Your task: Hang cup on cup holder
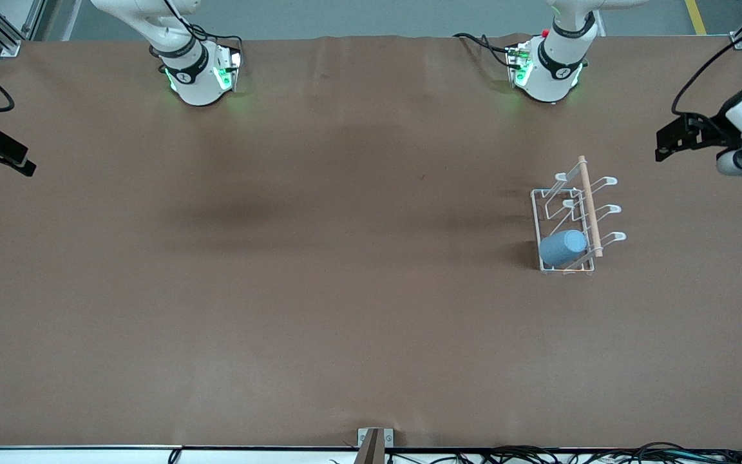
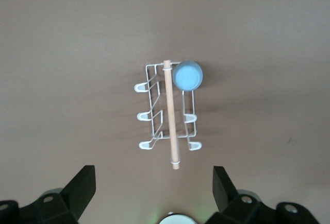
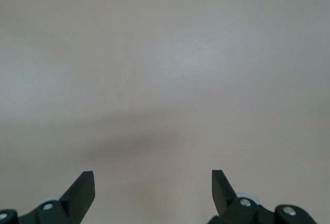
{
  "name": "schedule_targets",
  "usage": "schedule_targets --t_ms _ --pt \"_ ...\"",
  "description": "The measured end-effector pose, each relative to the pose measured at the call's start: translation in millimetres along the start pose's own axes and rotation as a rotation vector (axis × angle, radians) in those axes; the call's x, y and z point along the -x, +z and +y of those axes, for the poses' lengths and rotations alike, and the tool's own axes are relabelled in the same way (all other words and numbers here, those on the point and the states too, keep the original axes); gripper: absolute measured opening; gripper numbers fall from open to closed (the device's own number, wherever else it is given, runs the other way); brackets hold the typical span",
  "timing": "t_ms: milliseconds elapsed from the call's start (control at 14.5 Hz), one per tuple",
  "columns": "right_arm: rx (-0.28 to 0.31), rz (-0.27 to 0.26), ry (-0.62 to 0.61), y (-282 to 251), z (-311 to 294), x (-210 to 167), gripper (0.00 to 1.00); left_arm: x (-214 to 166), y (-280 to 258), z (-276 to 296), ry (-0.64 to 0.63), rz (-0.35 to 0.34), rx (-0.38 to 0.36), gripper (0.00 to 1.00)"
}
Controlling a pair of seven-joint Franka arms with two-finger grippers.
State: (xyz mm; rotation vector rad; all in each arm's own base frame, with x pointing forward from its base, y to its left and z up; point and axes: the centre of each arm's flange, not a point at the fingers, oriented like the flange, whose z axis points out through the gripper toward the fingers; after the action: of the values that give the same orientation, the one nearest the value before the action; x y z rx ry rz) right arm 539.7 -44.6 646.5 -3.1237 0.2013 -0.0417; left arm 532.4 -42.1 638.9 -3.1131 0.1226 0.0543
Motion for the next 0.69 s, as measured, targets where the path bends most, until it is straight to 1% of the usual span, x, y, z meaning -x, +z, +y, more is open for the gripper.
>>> schedule_targets --t_ms 138,344,688 --pt "0.0 0.0 0.0 0.0 0.1 0.0 1.0 9.0 -5.9 7.0 -0.014 0.038 0.008 1.0" --pt "0.0 0.0 0.0 0.0 0.2 0.0 1.0 19.7 -16.9 9.3 -0.022 0.072 0.035 1.0" --pt "0.0 0.0 0.001 0.0 0.5 0.0 1.0 16.7 -27.3 3.2 -0.033 0.114 0.045 1.0"
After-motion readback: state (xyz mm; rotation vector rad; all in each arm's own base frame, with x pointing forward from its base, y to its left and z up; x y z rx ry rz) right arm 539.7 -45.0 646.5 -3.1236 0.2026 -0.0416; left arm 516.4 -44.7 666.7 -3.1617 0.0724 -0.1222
